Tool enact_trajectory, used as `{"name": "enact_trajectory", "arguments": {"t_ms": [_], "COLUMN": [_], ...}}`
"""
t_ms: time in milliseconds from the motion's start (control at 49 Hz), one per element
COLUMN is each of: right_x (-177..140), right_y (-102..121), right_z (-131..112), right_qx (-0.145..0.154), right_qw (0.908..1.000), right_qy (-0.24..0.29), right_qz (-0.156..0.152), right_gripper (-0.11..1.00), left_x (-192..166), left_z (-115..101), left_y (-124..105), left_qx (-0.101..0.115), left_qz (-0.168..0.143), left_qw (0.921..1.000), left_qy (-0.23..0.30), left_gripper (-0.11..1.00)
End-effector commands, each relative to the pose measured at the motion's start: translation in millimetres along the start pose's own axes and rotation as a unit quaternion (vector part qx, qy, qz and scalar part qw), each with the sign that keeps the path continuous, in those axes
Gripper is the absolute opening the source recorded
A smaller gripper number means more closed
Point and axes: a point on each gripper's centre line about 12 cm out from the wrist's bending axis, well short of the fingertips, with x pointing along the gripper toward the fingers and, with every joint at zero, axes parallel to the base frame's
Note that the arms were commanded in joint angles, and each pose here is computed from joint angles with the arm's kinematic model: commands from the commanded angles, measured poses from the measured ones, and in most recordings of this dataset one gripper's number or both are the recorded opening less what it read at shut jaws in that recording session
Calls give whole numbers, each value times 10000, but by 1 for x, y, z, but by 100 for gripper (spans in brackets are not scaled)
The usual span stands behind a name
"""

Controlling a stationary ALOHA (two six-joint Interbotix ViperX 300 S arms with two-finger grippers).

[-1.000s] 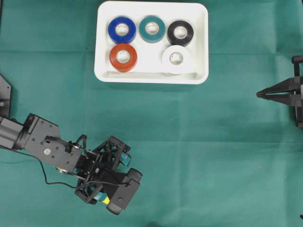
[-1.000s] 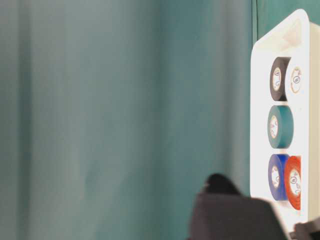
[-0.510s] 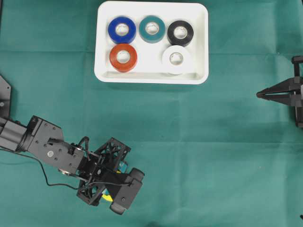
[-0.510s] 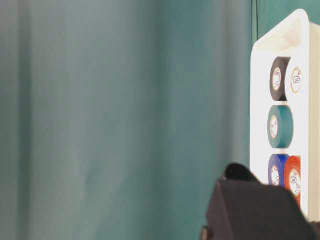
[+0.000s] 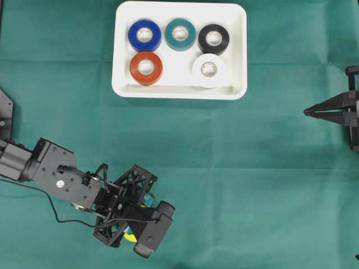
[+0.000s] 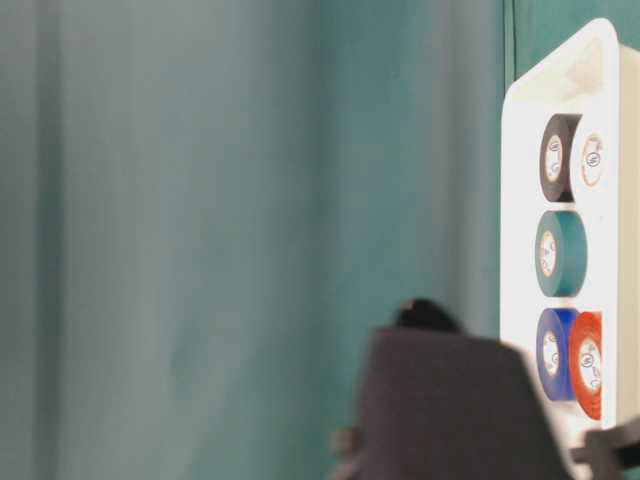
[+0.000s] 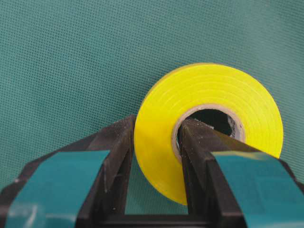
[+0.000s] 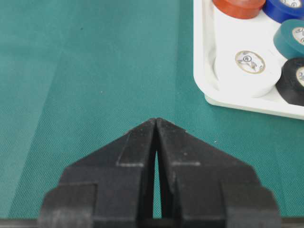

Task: Put the tape into the white case with the left arm.
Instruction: 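Grasp the yellow tape and carry it up into the tray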

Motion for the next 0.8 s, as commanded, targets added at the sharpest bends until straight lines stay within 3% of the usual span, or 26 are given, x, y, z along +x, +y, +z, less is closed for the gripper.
{"name": "enact_trajectory", "arguments": {"t_ms": [0, 184, 408, 571, 775], "right_x": [0, 0, 0, 0, 0], "right_y": [0, 0, 0, 0, 0], "right_z": [5, 5, 5, 5, 5], "right_qx": [-8, -8, -8, -8, -8], "right_qw": [10000, 10000, 10000, 10000, 10000], "right_qy": [-69, -69, -69, -69, -69], "right_qz": [0, 0, 0, 0, 0], "right_gripper": [-10, -10, -10, -10, -10], "left_x": [-35, -61, -64, -64, -70], "left_z": [28, 48, 48, 43, 34], "left_y": [0, 0, 12, 39, 89], "left_qx": [17, 29, -58, -281, -748], "left_qz": [22, 23, 67, 242, 565], "left_qw": [9989, 9981, 9994, 9989, 9952], "left_qy": [-468, -614, -341, -294, -292], "left_gripper": [25, 25, 25, 25, 25]}}
